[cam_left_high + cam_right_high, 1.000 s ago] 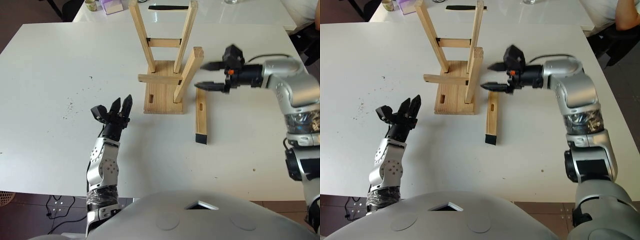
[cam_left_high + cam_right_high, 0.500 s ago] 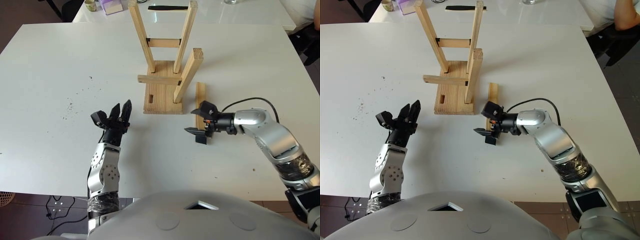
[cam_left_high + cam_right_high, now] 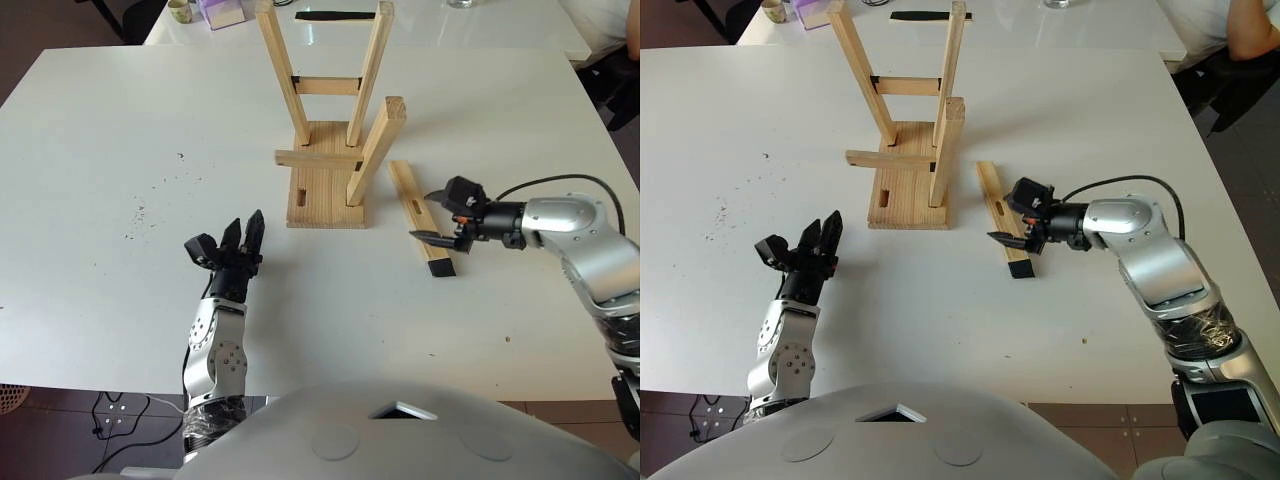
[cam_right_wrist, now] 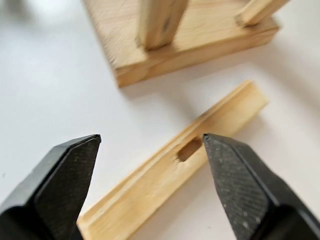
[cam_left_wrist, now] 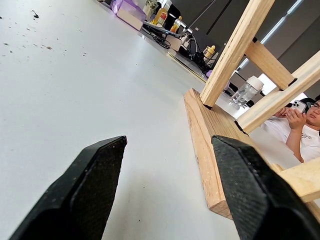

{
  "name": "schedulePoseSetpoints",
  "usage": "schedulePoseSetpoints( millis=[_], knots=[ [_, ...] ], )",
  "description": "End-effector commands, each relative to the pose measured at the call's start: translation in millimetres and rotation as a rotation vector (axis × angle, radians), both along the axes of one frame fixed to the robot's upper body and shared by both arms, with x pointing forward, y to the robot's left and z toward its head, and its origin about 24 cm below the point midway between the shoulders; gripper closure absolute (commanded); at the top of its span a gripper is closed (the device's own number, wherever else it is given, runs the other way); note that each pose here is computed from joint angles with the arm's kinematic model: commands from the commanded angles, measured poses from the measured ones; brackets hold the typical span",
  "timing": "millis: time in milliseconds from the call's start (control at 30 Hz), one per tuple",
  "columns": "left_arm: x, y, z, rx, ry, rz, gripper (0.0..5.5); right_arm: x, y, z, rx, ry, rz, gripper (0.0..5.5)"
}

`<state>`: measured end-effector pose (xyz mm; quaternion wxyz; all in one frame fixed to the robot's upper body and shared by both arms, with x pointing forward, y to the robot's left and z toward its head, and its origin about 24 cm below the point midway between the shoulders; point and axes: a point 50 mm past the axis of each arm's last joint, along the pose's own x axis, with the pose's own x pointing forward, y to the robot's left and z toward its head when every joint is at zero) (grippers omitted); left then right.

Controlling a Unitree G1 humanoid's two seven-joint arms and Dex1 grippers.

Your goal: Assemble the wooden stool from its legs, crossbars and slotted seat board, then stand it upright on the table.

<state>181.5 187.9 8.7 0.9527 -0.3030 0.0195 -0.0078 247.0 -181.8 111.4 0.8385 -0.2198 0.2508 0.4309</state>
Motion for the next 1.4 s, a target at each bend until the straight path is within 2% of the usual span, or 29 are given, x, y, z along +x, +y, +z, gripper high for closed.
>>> schedulePoseSetpoints(
  millis=[33,200,433,667,800,1067,1267,1400],
  knots=[
    [-1.8,-1.4,0.9,0.002,0.003,0.019,2.34,-11.7,-11.7,-22.4,0.045,0.124,-0.250,1.74],
    [-9.1,4.7,1.5,0.013,0.017,0.043,2.34,-25.7,3.2,-27.6,0.158,0.206,-0.411,1.74],
    [-11.4,5.9,4.9,0.022,0.025,0.023,2.34,-38.8,11.8,-36.9,0.091,0.208,-0.419,1.74],
    [-13.6,3.7,5.2,0.021,0.035,0.024,2.34,-58.7,0.0,-57.8,-0.005,0.270,-0.467,1.74],
    [-15.2,4.3,6.1,0.019,0.036,0.030,2.34,-60.7,-2.4,-56.7,0.000,0.256,-0.473,2.29],
    [-6.1,13.9,24.4,0.020,-0.029,0.054,2.34,-39.4,4.9,-44.2,0.139,0.136,-0.539,3.41],
    [-0.2,16.8,36.2,0.035,-0.065,0.060,2.34,-22.4,-2.7,-36.7,0.190,0.043,-0.620,3.45],
    [7.7,26.6,56.9,0.049,-0.137,0.099,2.34,29.5,-16.9,-2.3,0.331,-0.153,-0.746,3.45]
  ],
)
